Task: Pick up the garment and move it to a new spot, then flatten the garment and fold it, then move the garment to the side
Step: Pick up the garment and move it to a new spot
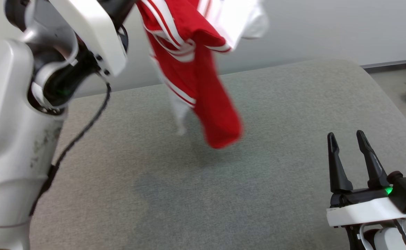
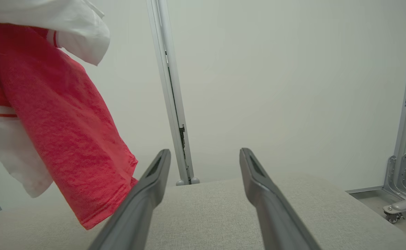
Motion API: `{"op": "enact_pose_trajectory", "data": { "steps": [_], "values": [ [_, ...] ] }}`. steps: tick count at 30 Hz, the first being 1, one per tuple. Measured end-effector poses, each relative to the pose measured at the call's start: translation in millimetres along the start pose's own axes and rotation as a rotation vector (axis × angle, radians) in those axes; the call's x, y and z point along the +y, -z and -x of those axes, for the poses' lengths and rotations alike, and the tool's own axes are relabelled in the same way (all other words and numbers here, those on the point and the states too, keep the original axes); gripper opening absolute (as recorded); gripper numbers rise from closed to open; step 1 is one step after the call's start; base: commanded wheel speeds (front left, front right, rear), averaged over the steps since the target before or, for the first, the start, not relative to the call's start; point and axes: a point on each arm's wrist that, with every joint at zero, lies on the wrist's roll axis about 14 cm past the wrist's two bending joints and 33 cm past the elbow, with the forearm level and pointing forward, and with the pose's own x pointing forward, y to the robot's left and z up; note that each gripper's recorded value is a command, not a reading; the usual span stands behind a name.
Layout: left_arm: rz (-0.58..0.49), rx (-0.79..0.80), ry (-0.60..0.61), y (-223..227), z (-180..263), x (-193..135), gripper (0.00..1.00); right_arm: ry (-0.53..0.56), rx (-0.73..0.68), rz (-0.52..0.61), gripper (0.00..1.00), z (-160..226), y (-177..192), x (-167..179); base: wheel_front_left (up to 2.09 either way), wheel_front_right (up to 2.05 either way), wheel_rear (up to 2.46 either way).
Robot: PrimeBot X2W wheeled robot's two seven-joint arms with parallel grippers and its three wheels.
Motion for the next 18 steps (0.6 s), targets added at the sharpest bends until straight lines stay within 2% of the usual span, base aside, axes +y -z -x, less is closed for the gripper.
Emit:
{"op": "enact_pose_trajectory", "data": {
  "steps": [3,7,13,18],
  "values": [
    [0.05,0.055,0.034,30.3,-5.5,-11.1,0.0,0.042,0.007,0.012,1.0,8.9,0.0,-13.9,0.0,0.0,0.0],
    [0.143,0.191,0.004,101.2,3.8,-1.5,0.01,0.066,0.021,0.014,1.0,13.2,3.8,-20.9,0.0,0.0,0.0],
    [0.246,0.403,-0.162,214.1,52.3,40.6,0.0,0.06,0.05,0.007,1.0,10.4,14.6,-18.3,0.0,0.0,0.0],
    [0.285,0.481,-0.317,264.1,92.9,76.3,0.0,0.02,0.07,0.005,1.0,3.7,23.1,-7.4,0.0,0.0,0.0]
  ]
}}
